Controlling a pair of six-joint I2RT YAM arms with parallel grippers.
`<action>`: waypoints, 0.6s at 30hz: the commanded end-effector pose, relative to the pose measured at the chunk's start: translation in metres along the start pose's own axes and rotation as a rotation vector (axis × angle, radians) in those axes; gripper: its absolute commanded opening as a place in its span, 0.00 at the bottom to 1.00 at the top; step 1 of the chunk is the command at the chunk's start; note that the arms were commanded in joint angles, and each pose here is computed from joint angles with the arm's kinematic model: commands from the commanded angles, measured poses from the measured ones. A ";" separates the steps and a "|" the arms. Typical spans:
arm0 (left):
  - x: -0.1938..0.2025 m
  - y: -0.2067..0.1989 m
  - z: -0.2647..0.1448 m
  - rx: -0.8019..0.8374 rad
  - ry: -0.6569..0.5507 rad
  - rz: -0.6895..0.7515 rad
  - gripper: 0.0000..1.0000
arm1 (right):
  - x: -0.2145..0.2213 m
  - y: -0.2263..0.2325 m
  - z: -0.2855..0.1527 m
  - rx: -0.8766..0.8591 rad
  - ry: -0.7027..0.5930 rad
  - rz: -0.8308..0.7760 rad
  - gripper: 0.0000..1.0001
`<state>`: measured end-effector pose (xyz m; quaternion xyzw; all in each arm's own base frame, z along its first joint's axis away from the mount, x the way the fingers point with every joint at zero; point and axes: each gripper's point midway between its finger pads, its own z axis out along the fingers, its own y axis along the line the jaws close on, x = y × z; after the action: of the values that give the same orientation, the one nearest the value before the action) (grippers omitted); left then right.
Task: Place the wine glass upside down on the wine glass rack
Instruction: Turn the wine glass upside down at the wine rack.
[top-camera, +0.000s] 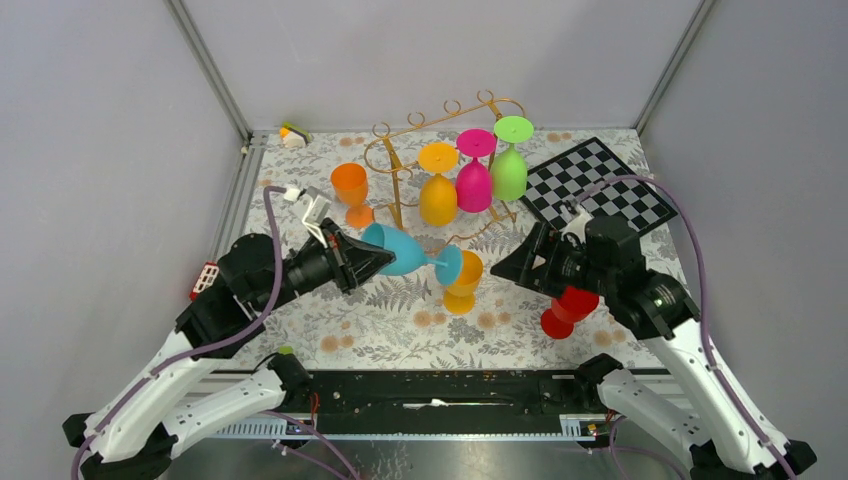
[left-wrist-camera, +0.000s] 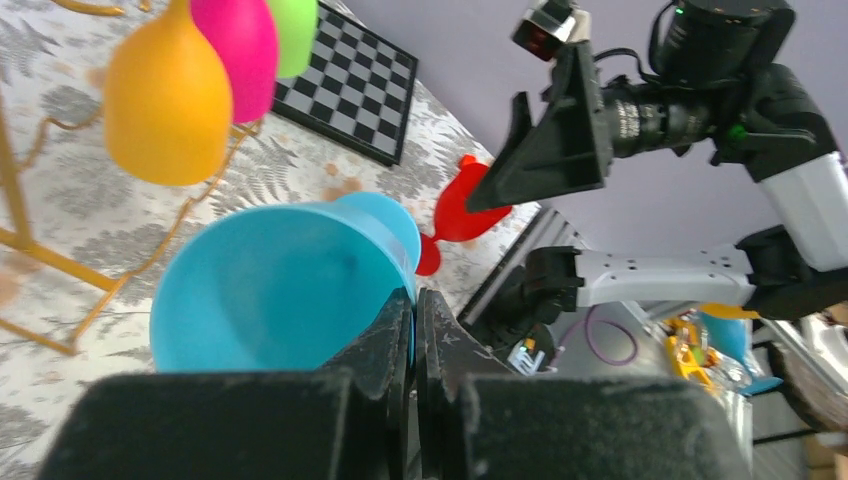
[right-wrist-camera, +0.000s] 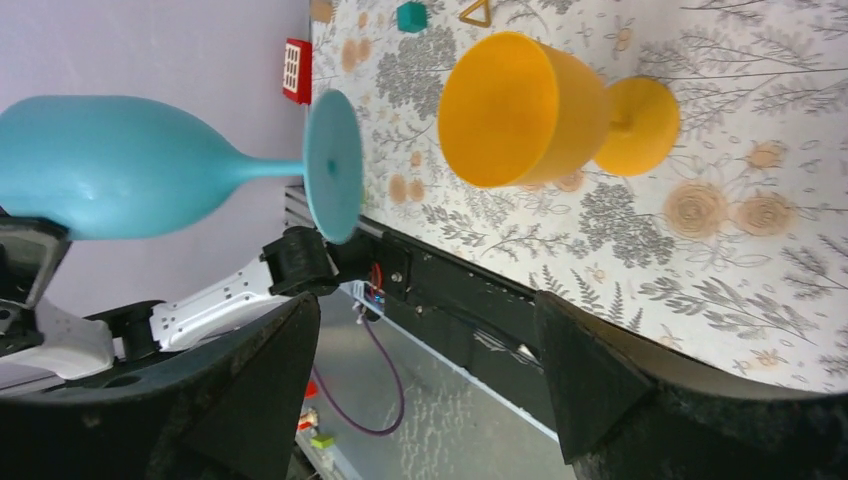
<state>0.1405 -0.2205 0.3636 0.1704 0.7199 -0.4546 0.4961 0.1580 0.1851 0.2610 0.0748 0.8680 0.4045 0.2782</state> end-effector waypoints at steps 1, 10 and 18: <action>-0.020 -0.036 0.012 0.170 -0.065 -0.088 0.00 | -0.006 0.029 0.011 -0.123 0.040 0.026 0.82; -0.011 -0.036 0.029 0.170 -0.022 -0.100 0.00 | 0.001 0.035 0.032 -0.168 0.129 0.090 0.66; -0.011 -0.039 0.032 0.182 -0.023 -0.104 0.00 | 0.010 0.039 0.045 -0.152 0.193 0.094 0.52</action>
<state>0.1400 -0.2603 0.3641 0.1676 0.7139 -0.5134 0.4458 0.1726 0.2317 0.2516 0.0744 0.8616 0.4661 0.1867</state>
